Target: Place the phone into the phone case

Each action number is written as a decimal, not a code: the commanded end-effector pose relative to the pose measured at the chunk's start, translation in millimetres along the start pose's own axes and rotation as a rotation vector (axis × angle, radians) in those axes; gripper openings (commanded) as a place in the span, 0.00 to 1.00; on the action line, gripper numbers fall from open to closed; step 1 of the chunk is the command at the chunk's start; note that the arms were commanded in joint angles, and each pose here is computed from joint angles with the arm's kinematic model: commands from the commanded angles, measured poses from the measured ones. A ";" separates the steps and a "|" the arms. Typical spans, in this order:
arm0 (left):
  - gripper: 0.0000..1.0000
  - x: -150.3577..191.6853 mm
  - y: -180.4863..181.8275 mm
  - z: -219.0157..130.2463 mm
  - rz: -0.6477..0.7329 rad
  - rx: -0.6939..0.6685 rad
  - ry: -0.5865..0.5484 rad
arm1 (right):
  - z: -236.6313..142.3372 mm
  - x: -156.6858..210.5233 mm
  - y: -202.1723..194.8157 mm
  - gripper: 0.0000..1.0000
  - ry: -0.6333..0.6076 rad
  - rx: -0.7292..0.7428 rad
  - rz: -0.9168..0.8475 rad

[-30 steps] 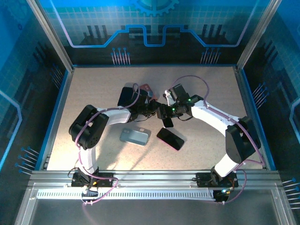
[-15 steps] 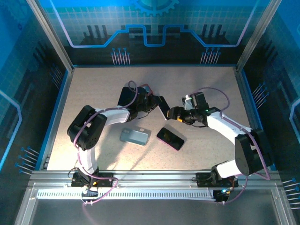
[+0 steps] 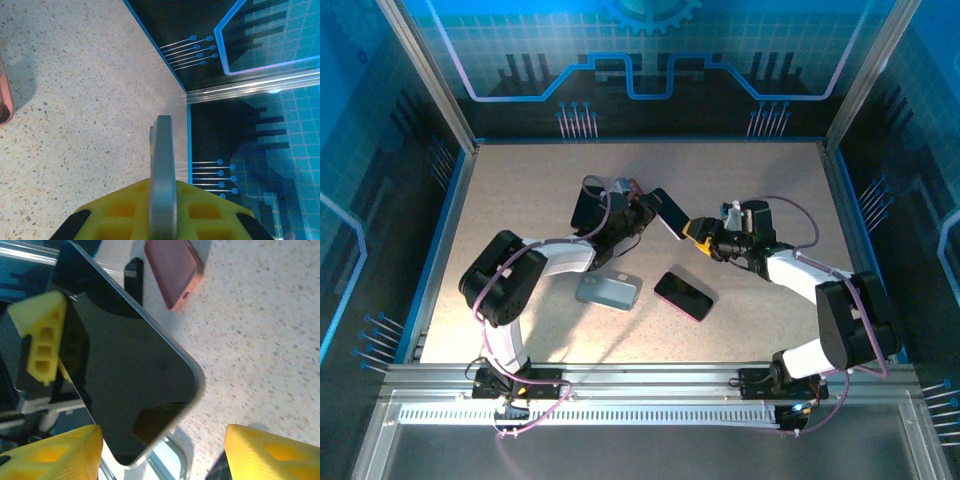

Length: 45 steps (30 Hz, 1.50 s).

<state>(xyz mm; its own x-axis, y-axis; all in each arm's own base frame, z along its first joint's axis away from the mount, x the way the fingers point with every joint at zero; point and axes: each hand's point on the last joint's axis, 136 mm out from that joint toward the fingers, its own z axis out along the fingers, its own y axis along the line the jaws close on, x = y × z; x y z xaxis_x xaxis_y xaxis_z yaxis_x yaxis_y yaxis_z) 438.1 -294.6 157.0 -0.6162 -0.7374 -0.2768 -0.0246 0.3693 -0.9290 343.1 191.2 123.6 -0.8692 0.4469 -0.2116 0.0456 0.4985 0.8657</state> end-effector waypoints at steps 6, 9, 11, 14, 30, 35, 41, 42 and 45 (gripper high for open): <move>0.00 -11.0 -51.4 -14.0 -0.056 0.208 -0.112 | 6.0 -13.4 16.4 0.57 -0.037 -0.106 0.026; 0.00 -7.4 -51.8 -11.6 -0.072 0.228 -0.112 | 9.8 -13.9 17.8 0.54 -0.043 -0.122 0.037; 0.00 -4.3 -51.8 -10.0 -0.077 0.235 -0.106 | 11.6 -14.8 19.0 0.51 -0.051 -0.132 0.039; 0.00 -1.6 -51.2 -9.2 -0.076 0.232 -0.102 | 13.4 -16.1 21.0 0.47 -0.065 -0.140 0.043; 0.26 8.3 -24.3 -11.3 -0.048 0.141 -0.068 | 11.3 -19.8 27.0 0.00 -0.111 -0.152 0.055; 0.33 5.6 -17.6 -14.0 -0.044 0.123 -0.070 | 3.6 -21.2 33.0 0.00 -0.125 -0.144 0.033; 0.38 -1.8 -6.0 -17.5 -0.049 0.093 -0.073 | -5.3 -24.1 37.0 0.00 -0.139 -0.135 0.018; 0.38 -3.1 -2.7 -18.3 -0.047 0.082 -0.071 | -6.5 -24.3 36.7 0.00 -0.140 -0.132 0.018; 0.39 -8.2 6.6 -20.8 -0.038 0.050 -0.066 | -10.4 -26.2 36.1 0.00 -0.147 -0.127 0.020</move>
<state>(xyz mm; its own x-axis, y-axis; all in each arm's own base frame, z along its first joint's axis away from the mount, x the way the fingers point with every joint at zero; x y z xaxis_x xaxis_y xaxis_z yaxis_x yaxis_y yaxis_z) 425.8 -285.7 142.3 -0.5734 -0.7911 -0.2132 -0.0527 0.2953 -0.9540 361.1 198.1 161.1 -0.8065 0.5519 -0.2121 0.0053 0.3654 0.9308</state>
